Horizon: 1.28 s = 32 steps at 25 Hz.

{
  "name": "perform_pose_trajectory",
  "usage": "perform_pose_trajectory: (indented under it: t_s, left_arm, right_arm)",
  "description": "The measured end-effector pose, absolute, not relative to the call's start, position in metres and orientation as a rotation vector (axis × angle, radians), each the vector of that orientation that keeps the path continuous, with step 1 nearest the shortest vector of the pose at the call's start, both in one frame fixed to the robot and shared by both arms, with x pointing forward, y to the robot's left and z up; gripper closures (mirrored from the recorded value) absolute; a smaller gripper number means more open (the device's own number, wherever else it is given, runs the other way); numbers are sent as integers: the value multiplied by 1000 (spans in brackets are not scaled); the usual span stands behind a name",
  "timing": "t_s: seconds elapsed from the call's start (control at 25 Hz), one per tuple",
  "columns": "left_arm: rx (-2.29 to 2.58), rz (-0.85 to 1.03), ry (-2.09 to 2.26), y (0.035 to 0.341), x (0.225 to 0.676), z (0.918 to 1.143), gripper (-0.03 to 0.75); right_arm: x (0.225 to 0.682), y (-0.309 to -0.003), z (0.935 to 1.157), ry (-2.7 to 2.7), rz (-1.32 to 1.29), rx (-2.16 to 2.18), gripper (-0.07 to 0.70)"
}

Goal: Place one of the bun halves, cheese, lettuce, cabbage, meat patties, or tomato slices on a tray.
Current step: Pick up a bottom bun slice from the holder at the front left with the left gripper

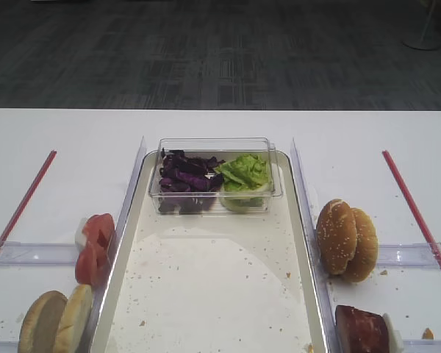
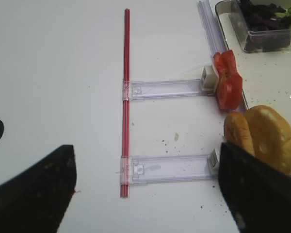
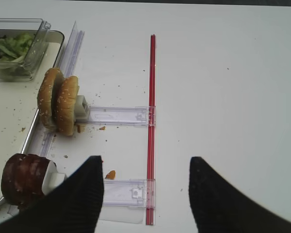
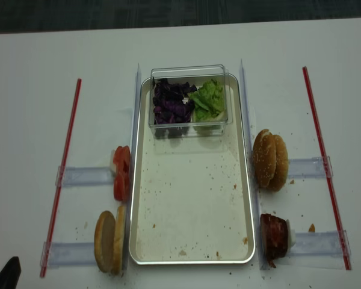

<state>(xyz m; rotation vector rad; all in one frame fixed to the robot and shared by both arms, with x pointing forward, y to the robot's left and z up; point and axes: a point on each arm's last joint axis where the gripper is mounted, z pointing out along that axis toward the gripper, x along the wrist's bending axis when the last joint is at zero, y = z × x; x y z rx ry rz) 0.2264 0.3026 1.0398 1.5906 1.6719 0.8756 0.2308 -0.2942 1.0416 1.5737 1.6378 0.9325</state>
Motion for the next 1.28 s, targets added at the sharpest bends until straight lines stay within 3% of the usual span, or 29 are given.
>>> perform_pose_trajectory:
  t_s: [1.28]
  left_arm:
    - [1608,864,1645,301,227,1040,179]
  right_arm:
    - [231,-294,1042,1638,933,1574,205]
